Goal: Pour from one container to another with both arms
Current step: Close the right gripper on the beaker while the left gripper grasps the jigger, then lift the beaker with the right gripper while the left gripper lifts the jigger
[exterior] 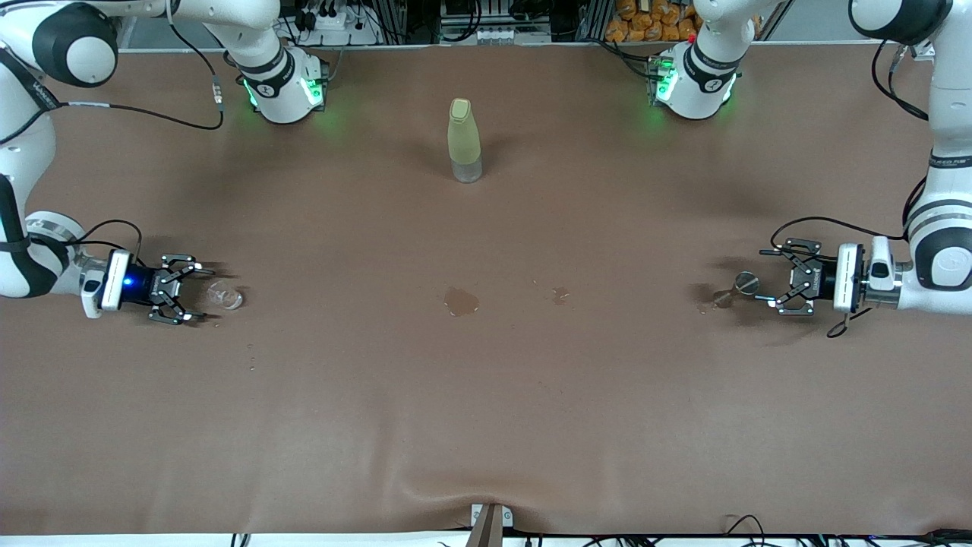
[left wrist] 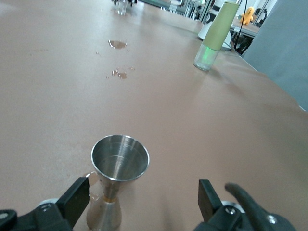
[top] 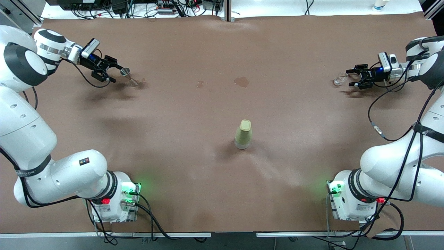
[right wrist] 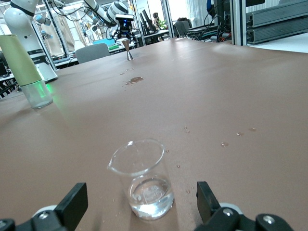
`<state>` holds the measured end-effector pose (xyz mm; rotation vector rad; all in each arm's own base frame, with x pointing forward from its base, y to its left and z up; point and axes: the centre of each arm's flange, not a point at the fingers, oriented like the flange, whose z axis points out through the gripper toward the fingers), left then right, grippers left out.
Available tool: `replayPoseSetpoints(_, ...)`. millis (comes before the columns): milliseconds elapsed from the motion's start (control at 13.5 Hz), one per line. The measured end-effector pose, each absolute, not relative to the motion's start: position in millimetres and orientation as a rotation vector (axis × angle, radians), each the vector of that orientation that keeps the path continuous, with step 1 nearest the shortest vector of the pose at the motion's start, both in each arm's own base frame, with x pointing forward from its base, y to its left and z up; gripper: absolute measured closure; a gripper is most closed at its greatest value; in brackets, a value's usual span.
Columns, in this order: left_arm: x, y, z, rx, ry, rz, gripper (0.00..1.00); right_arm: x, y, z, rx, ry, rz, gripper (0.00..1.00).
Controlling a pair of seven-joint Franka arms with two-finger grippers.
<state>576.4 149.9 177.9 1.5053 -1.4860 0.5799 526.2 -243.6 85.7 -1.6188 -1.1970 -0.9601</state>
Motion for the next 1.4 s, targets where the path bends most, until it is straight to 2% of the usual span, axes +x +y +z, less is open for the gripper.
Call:
replayPoseSetpoints(443,564.9,154.5,133.5,1.487,-1.408,0.614,0.00,527.2,-229.1,68.1,-1.580,-1.162,-1.003,0.00)
replayPoseSetpoints(738,566.1,157.3,125.6,1.493,-1.388,0.632,0.00,528.6,-228.4,70.4,-1.563,-1.166,-1.011,0.03)
replayPoseSetpoints(886,569.5,155.0,127.3,1.496,-1.382,0.652,0.00,528.9,-228.5,70.2,-1.563,-1.167,-1.012,0.21)
replayPoseSetpoints(1033,573.1,153.6,127.5,1.509,-1.385,0.666,0.04,527.9,-227.8,67.4,-1.562,-1.163,-1.009,0.26)
replayPoseSetpoints(1107,575.0,152.7,127.4,1.516,-1.391,0.671,0.08,527.3,-227.5,65.6,-1.561,-1.161,-1.008,0.26)
replayPoseSetpoints(1181,576.8,151.6,127.0,1.523,-1.397,0.673,0.08,527.2,-227.3,64.3,-1.559,-1.160,-1.008,0.25)
replayPoseSetpoints(1255,578.2,149.9,126.6,1.527,-1.402,0.674,0.16,527.5,-226.9,63.4,-1.557,-1.161,-1.009,0.25)
replayPoseSetpoints(1402,579.8,145.2,125.6,1.526,-1.409,0.670,0.19,529.0,-225.4,62.7,-1.550,-1.162,-1.011,0.25)
